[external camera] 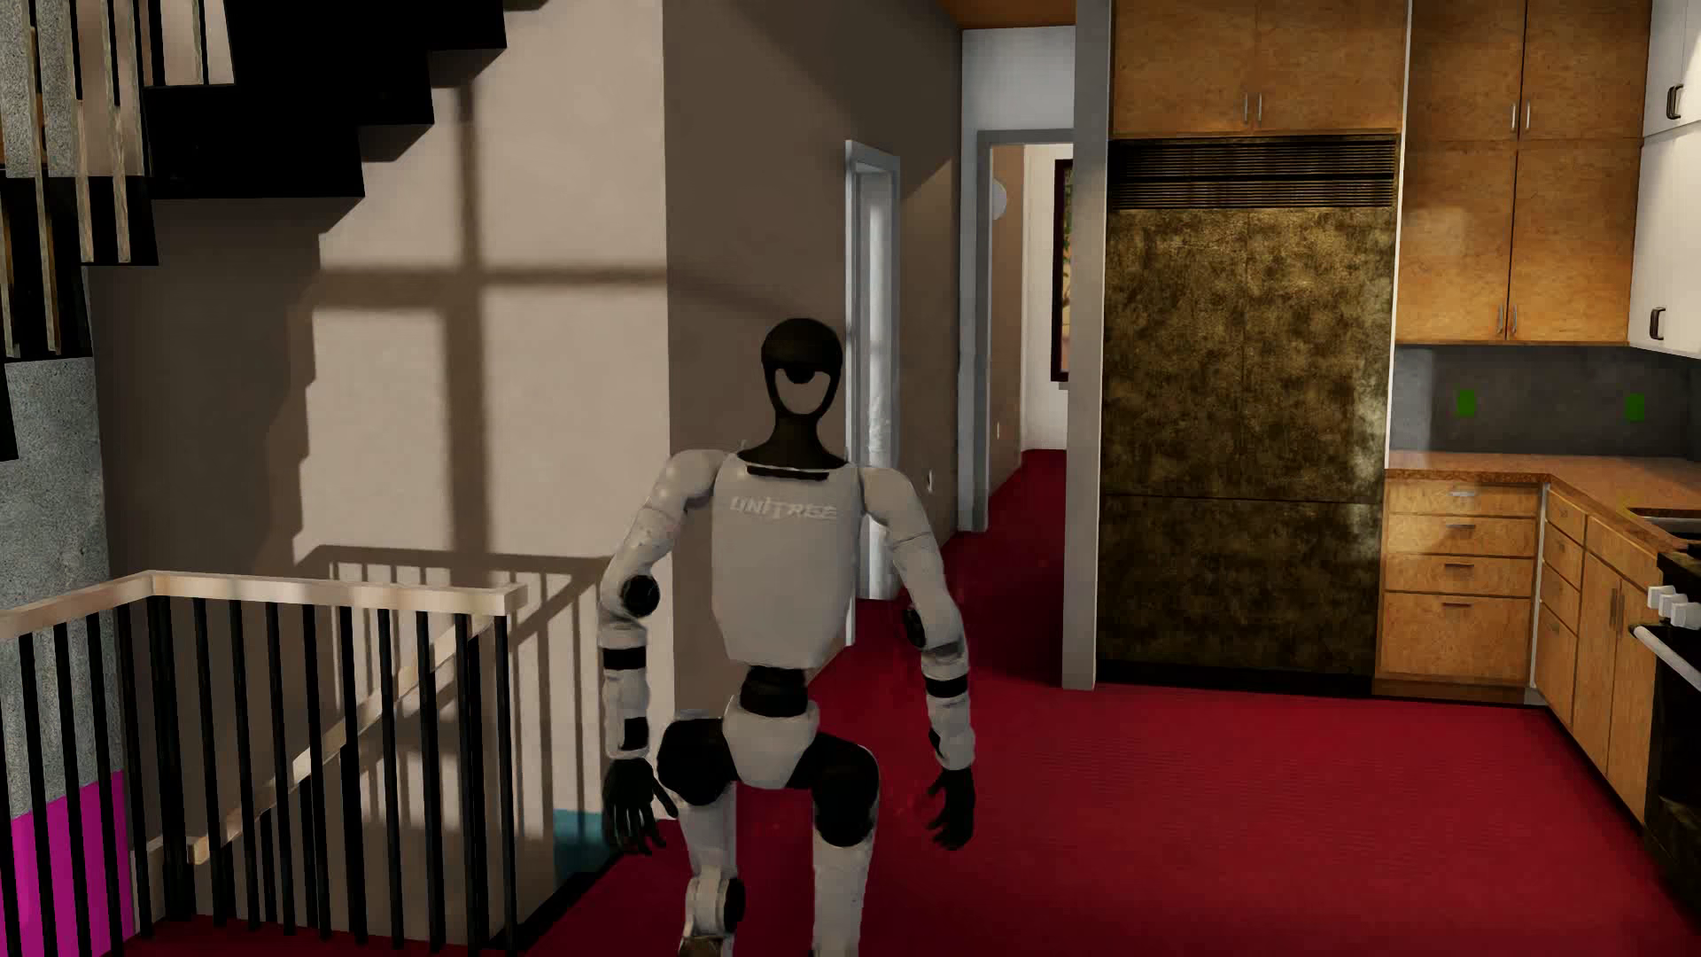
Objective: Approach the door
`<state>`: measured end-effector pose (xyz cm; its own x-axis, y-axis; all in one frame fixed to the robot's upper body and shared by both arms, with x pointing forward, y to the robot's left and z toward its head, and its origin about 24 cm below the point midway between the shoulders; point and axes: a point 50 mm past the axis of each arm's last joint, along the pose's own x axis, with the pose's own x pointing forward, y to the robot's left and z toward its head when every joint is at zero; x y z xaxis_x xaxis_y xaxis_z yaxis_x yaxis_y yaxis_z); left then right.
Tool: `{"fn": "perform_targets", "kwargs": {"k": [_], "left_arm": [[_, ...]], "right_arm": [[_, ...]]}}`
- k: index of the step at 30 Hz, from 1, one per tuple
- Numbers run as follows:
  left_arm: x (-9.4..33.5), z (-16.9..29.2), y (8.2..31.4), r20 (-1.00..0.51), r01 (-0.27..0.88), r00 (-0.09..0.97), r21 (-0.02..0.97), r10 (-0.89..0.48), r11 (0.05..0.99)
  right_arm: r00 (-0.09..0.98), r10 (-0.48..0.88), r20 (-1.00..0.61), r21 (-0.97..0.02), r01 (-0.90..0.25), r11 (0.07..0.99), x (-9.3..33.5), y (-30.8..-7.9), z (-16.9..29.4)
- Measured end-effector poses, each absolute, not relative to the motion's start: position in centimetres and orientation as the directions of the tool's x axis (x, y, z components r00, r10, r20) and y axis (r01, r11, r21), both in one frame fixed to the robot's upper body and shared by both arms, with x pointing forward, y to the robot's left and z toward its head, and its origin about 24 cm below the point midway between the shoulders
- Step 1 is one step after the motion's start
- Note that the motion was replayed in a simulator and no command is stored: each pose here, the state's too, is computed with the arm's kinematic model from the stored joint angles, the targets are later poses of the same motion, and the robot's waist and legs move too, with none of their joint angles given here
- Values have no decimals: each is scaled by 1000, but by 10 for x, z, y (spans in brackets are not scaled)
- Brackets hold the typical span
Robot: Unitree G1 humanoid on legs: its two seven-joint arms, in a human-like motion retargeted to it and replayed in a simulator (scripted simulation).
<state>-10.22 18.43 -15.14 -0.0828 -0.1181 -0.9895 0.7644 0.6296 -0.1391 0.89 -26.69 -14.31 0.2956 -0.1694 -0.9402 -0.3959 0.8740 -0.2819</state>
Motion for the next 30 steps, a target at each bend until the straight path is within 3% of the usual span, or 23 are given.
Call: {"fn": "perform_targets", "kwargs": {"k": [2,4,6,8,11,13,16,21,26,30], "left_arm": [[-75,-156,190,-995,743,-1,-70,-104,666],[-40,-156,200,-990,690,120,27,-77,724],[-5,-154,213,-973,644,228,116,-45,757],[15,-153,219,-959,617,281,162,-24,770],[21,-155,219,-963,661,268,165,-26,732],[34,-156,216,-958,688,285,178,-37,704],[31,-151,221,-951,655,308,188,-31,732],[21,-150,225,-958,661,286,179,-24,729],[-44,-156,196,-990,684,114,14,-88,730],[-49,-151,178,-979,708,120,-31,-164,706]], "right_arm": [[465,-197,-863,-356,-285,890,54,-277,-126],[548,-197,-813,-384,-251,889,78,-279,-115],[534,-189,-824,-375,-263,889,73,-277,-118],[398,-167,-902,-319,-357,878,37,-269,-135],[64,-108,-992,-124,-638,760,-41,-247,-157],[5,-72,-997,-55,-692,719,-60,-236,-158],[-10,-55,-998,-39,-581,813,-86,-227,-151],[-34,-13,-999,11,-617,787,-93,-214,-152],[-4,-107,-994,-84,-590,803,-80,-246,-149],[139,-170,-976,-218,-527,821,-28,-269,-149]]}}
